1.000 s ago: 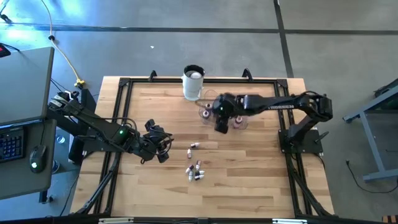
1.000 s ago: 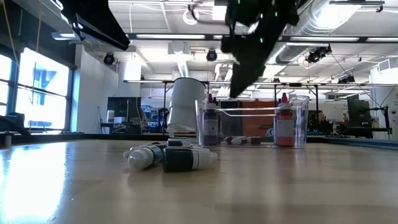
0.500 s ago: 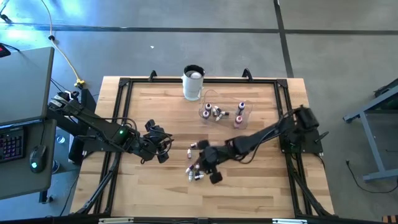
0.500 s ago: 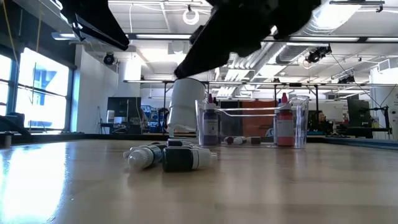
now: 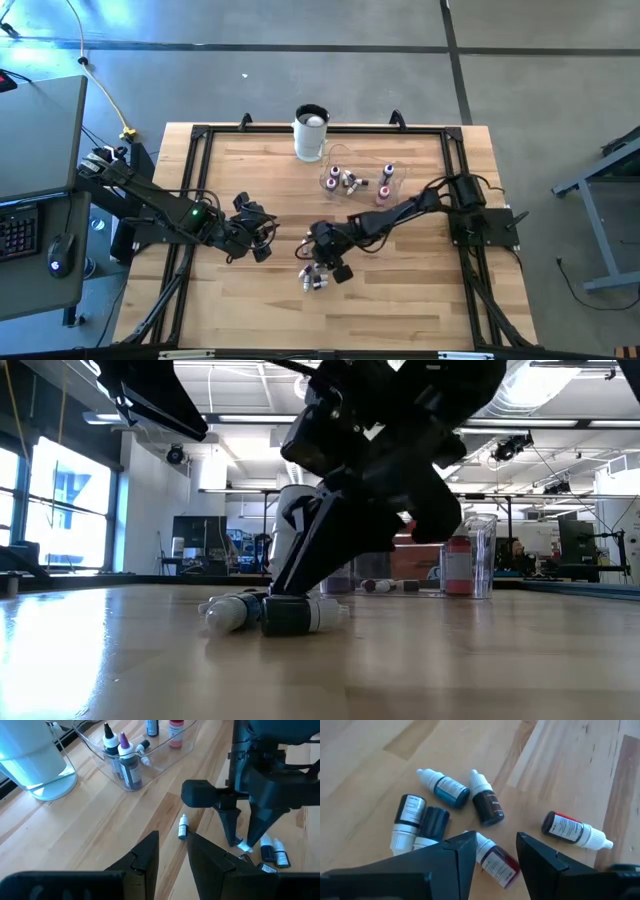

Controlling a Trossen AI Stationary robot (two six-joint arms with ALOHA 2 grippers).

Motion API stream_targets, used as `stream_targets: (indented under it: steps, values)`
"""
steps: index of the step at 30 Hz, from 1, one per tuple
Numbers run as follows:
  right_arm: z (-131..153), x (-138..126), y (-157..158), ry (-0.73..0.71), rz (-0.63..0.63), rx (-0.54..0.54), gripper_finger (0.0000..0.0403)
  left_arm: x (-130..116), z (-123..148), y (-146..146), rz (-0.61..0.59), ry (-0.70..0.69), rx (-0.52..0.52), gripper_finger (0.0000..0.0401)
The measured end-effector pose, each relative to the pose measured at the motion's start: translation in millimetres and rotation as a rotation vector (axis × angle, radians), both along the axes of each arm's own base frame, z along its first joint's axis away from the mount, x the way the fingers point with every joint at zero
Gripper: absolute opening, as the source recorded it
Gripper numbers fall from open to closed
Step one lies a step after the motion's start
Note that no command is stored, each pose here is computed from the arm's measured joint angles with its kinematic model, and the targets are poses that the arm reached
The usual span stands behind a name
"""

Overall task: Pick & Place food coloring
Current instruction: Put the small orange food coloring bottle into the transparent container

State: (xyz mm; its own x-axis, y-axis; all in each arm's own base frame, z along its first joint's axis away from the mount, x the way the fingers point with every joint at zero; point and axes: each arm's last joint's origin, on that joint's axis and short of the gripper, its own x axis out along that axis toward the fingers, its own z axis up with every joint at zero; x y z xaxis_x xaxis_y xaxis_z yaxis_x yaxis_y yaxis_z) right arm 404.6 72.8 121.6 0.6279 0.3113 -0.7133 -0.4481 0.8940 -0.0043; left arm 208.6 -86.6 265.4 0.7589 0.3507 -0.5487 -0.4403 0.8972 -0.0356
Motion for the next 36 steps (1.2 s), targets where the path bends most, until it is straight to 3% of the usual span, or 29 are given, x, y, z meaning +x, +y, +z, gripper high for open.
stream_targets:
  steps: [10,13,16,20,27,30,36]
  values:
    - [-10,-3,2,0.051,0.010,-0.034,0.0133,0,0,0,-0.002,0.002,0.001,0.0099]
    - [-11,-4,5,0.060,-0.057,-0.053,0.0131,0,0,0,-0.002,0.002,0.001,0.0099]
    - [-11,-4,5,0.075,-0.162,-0.035,0.0119,0,0,0,-0.002,0.002,0.001,0.0099]
    - [-10,-3,5,0.075,-0.151,-0.018,0.0086,0,0,0,-0.002,0.002,0.000,0.0099]
    - [13,-3,3,0.071,-0.206,0.000,0.0070,0,0,0,-0.003,0.002,0.000,0.0099]
    - [47,-4,-2,0.034,-0.279,-0.084,0.0086,0,0,0,-0.004,0.002,-0.002,0.0099]
    - [110,-24,-38,0.030,-0.521,-0.473,0.0079,0,0,0,-0.004,0.003,-0.001,0.0099]
